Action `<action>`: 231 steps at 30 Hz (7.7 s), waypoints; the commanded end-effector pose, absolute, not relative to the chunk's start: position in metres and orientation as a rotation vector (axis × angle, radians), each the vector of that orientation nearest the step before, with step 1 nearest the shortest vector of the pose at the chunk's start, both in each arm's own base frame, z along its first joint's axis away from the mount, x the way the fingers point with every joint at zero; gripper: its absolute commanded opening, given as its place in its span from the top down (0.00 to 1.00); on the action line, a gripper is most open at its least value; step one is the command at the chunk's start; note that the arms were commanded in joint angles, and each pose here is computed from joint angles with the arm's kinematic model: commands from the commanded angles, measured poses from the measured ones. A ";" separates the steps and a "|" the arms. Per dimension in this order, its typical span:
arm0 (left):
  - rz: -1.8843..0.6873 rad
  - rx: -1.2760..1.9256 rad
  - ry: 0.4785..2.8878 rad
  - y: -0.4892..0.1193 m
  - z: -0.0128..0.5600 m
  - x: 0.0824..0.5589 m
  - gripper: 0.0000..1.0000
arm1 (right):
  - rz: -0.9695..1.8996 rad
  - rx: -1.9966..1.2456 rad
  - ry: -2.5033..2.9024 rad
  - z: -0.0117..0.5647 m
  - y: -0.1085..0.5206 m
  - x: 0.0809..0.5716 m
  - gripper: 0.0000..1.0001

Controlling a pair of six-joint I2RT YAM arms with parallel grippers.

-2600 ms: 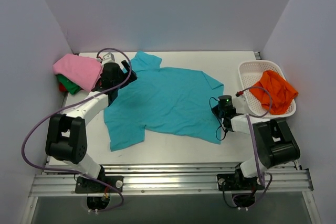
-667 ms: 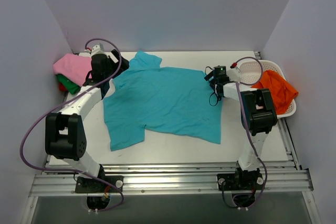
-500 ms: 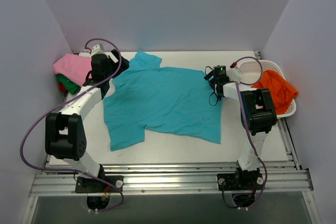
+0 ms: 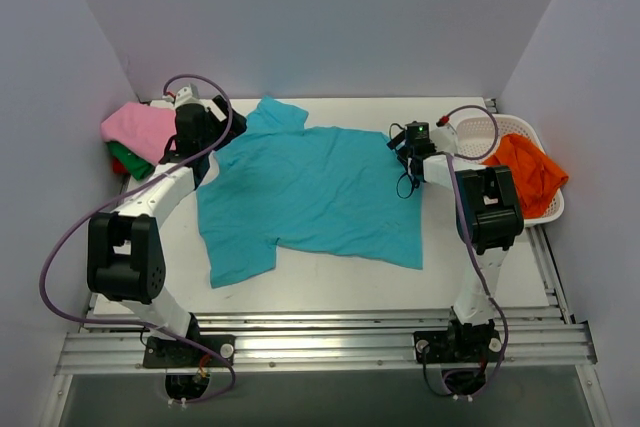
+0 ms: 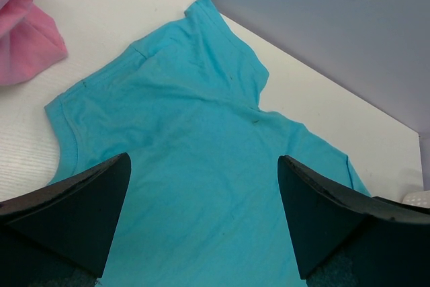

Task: Fold and stack the t-shirts
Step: Flatten the tshirt out, then fold the tshirt

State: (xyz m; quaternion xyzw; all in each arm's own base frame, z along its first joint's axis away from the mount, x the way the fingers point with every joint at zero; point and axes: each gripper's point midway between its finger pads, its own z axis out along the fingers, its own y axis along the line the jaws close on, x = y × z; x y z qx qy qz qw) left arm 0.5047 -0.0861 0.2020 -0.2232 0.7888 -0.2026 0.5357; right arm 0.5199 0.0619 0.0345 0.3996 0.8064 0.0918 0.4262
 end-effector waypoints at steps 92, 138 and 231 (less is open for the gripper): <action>-0.477 -0.516 1.856 -0.086 0.196 0.524 0.00 | 0.309 1.060 1.951 0.030 0.025 0.557 1.00; -0.326 -0.678 1.960 -0.096 0.197 0.411 0.07 | 0.174 0.937 1.708 0.211 0.036 0.433 0.23; -0.371 -0.686 2.160 -0.122 0.062 0.256 0.98 | 0.169 1.002 2.188 0.008 0.088 0.233 0.07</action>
